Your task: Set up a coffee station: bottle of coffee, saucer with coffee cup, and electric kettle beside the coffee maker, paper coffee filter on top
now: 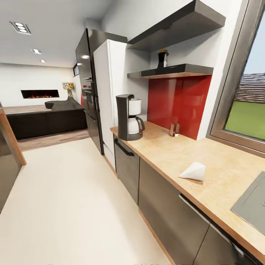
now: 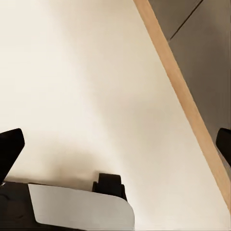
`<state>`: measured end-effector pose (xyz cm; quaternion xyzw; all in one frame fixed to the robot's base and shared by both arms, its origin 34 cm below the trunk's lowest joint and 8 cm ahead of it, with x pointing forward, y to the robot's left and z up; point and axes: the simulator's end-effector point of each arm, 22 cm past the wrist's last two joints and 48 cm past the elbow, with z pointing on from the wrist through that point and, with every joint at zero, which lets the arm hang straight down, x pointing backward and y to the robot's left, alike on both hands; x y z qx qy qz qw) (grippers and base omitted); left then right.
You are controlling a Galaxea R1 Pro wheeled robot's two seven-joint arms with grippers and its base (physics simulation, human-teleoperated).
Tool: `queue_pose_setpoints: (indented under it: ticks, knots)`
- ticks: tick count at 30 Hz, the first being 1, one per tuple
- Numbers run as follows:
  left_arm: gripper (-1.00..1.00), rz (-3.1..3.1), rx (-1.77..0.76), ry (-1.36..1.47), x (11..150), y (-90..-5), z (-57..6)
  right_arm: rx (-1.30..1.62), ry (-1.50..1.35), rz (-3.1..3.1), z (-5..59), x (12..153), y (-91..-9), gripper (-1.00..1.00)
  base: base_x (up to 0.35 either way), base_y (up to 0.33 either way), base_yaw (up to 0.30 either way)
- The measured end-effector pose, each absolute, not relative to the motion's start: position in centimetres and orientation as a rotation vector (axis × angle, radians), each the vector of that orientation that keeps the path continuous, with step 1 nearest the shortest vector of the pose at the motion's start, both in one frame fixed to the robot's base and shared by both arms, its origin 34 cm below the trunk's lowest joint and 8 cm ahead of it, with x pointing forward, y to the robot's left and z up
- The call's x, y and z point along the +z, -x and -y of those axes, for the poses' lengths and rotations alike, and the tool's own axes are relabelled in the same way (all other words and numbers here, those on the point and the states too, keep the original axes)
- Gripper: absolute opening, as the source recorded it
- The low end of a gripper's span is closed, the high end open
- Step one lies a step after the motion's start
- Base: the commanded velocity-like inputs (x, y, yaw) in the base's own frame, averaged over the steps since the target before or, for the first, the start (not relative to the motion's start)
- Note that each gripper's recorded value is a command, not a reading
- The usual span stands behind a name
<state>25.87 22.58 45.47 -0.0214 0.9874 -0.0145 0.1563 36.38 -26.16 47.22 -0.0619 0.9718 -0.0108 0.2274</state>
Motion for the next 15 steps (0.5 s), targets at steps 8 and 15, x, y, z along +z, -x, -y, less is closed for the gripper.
queue_pose_setpoints:
  ticks: [8, 15]
  knots:
    - [1.0, -2.827, -0.042, 0.062, 45.46, -25.88, -22.56, -0.03, 0.181, -2.695, 26.22, 46.92, -35.58, 1.0, -0.256, -0.131, 0.013]
    - [1.0, -2.827, -0.041, 0.062, 45.46, -25.88, -22.58, -0.028, 0.183, -2.696, 26.15, 46.9, -35.53, 1.0, -0.277, -0.157, 0.001]
